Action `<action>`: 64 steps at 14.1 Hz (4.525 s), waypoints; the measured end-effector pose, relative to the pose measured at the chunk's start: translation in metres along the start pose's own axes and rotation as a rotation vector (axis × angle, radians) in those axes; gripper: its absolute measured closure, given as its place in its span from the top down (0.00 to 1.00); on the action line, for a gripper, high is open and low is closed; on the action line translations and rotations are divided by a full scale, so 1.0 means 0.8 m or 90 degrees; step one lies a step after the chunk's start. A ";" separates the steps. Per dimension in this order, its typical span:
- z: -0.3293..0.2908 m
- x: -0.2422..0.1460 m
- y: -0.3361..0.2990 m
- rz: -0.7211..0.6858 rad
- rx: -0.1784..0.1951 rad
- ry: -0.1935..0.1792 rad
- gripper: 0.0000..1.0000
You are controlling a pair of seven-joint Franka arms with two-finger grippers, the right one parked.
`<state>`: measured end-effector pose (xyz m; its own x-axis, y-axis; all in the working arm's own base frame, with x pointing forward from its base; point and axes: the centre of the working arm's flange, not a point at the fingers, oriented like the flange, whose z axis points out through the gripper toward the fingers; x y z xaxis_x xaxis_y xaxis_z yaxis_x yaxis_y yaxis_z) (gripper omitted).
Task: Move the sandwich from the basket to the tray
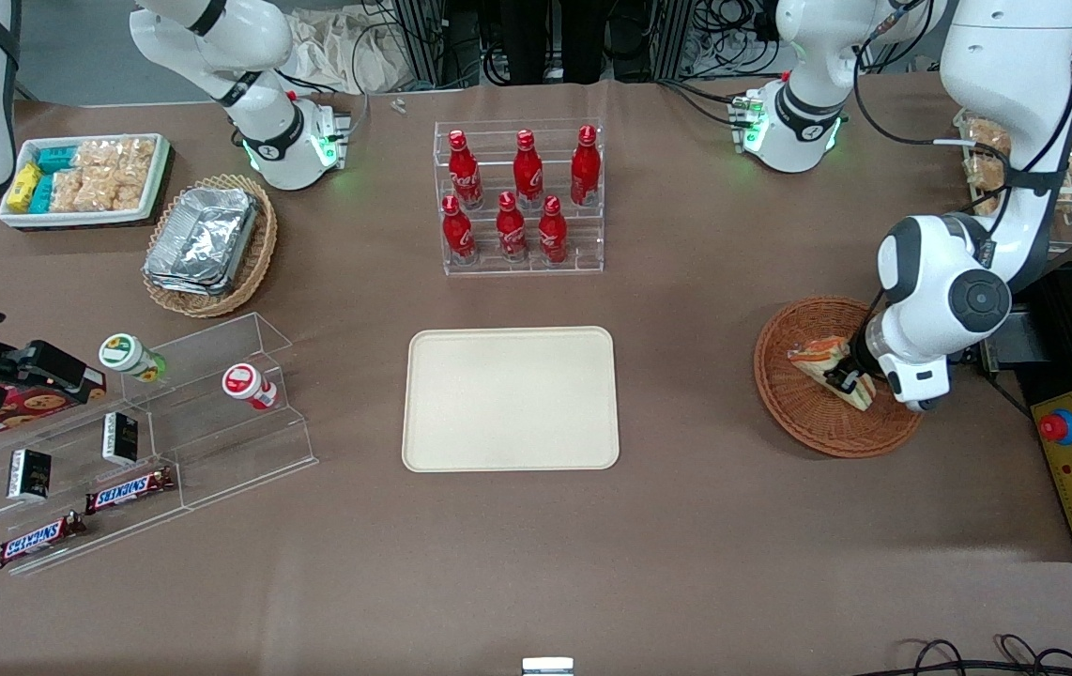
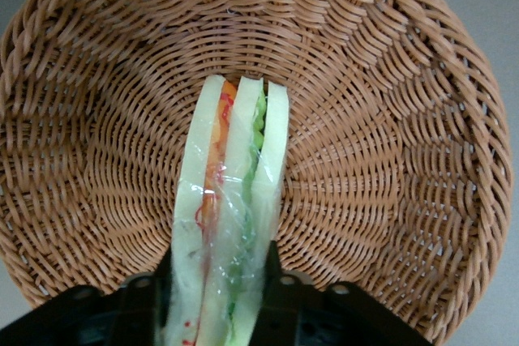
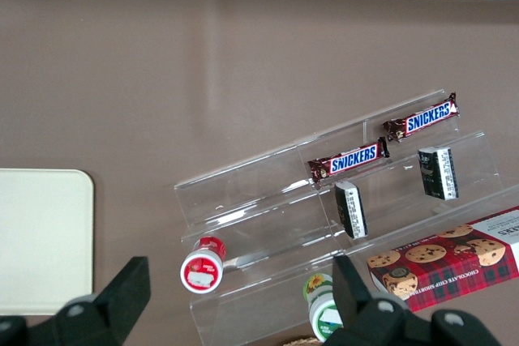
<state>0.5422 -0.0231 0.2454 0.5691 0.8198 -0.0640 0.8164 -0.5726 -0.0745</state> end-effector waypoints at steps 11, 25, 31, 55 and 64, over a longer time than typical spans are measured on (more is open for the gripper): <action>-0.271 -0.017 0.045 0.112 0.041 -0.023 0.15; -0.179 -0.350 0.257 0.546 -0.003 -0.116 0.15; -0.051 -0.381 0.306 0.549 -0.042 -0.084 0.15; -0.270 -0.327 0.266 0.468 -0.027 0.097 1.00; -0.386 -0.223 0.171 0.401 -0.021 0.074 1.00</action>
<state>0.5829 -0.2445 0.5538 0.9461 0.3232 0.0234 0.3237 -0.9457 -0.0274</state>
